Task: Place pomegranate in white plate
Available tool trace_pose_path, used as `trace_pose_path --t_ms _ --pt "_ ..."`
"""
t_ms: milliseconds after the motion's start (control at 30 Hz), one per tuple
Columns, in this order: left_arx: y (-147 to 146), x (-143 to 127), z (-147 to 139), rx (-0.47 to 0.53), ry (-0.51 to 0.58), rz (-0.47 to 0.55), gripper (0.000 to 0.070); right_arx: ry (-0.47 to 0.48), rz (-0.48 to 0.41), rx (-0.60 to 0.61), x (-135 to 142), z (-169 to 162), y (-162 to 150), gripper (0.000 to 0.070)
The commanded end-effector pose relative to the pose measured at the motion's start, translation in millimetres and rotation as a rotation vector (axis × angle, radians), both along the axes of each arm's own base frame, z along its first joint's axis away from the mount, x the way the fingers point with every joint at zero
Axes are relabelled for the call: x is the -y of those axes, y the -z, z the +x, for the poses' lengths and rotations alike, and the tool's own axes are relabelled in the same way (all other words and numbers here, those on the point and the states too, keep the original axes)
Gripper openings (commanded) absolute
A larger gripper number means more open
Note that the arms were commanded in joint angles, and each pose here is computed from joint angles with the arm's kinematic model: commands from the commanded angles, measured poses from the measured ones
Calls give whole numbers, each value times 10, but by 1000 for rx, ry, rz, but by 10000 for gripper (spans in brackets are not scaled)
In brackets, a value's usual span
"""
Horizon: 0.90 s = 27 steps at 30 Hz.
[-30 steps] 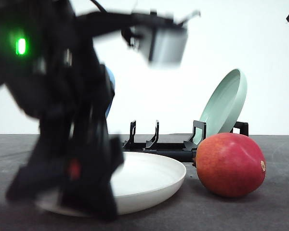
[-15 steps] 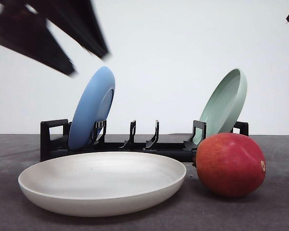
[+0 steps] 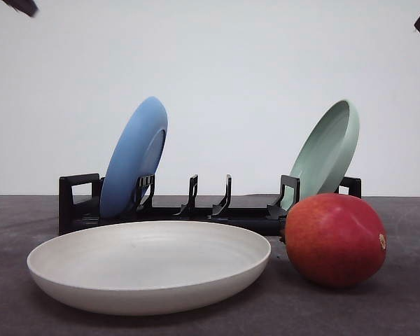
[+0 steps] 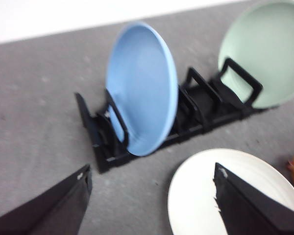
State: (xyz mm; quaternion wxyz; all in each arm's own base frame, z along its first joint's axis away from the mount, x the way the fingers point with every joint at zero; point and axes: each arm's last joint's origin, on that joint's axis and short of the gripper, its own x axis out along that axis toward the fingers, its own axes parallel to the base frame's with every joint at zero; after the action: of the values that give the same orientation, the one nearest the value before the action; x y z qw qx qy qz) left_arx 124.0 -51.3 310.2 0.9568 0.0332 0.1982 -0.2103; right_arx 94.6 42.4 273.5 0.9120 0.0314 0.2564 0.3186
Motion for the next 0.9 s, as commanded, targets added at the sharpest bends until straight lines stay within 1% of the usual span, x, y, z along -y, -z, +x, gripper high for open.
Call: trace_pose_path --t_ms 0,100,200,267,367,567,700,767,867 --pt "77 -22 -2 4 -14 -4 470 8 30 -7 -6 -2 -41 450" --pt "269 -81 -37 -1 -57 -26 471 0 37 -16 -8 -6 -38 461" --pt "451 -115 -55 -37 -86 -33 471 -10 44 -46 -13 -12 -22 468" --pt "522 -120 -62 -65 -85 -26 472 -15 40 -85 -30 -1 -1 470" --pt "543 -121 -64 -82 -84 -20 472 -14 12 -158 -75 42 30 470" --pt "543 -121 -64 -80 -82 -16 471 10 -50 -283 -243 222 41 471" --pt "545 -121 -64 -80 -81 -13 471 22 -127 -332 -389 377 59 476" --pt "545 -121 -65 -81 -80 -12 471 33 -173 -347 -464 454 73 505" --pt "545 -121 -65 -81 -81 -12 471 44 -234 -376 -583 581 109 582"
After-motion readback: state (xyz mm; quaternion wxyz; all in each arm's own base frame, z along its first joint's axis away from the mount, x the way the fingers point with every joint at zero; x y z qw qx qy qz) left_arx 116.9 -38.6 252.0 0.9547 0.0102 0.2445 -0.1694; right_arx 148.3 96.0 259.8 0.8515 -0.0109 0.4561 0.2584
